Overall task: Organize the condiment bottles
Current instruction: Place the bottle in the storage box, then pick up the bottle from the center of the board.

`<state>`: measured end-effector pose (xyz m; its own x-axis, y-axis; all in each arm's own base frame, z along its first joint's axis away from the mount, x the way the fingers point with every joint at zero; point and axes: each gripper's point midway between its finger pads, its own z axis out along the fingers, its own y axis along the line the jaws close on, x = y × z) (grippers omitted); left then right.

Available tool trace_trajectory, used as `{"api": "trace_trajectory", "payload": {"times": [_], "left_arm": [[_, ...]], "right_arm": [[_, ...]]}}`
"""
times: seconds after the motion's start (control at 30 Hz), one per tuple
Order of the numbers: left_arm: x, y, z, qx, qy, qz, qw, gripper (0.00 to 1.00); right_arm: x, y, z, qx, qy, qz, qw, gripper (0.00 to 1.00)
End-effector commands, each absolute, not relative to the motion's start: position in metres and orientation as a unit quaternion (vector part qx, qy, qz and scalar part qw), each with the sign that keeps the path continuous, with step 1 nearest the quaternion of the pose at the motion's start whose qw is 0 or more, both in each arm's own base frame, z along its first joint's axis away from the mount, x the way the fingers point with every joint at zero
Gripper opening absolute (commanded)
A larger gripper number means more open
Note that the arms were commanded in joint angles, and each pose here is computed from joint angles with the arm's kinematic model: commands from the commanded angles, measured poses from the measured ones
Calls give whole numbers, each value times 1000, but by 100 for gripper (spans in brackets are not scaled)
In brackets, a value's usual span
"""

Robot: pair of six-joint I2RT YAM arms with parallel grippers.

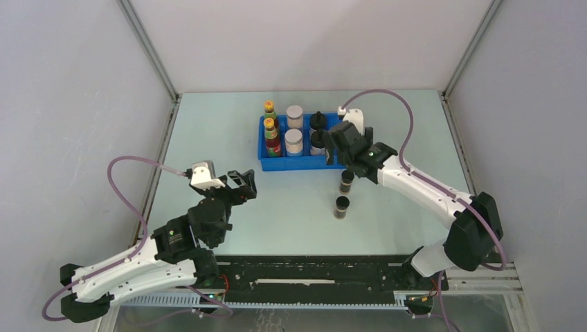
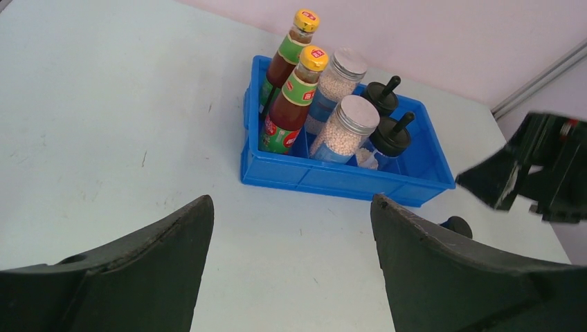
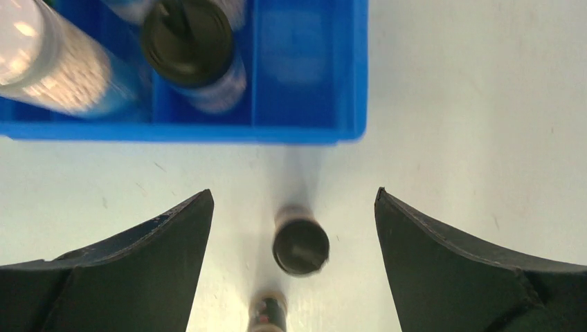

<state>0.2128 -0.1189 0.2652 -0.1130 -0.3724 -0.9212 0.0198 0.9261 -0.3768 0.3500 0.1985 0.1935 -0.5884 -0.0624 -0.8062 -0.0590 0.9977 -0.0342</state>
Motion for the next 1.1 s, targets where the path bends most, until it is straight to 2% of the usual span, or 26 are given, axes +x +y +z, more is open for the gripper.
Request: {"api": "trace_trajectory", "payload": {"times": [0.0,0.27,1.07], "left_arm": [[213,-122,265,-118,727,-156,658,88],[213,-124,265,-117,728,-162,656,87],[213,-123,262,-117,730,-158,655,87]], "right_arm": [[323,183,198,23,882,-11,471,93],[305,178,168,41,893,0,448,92],[305,187,125,34,909,4,415,87]]}}
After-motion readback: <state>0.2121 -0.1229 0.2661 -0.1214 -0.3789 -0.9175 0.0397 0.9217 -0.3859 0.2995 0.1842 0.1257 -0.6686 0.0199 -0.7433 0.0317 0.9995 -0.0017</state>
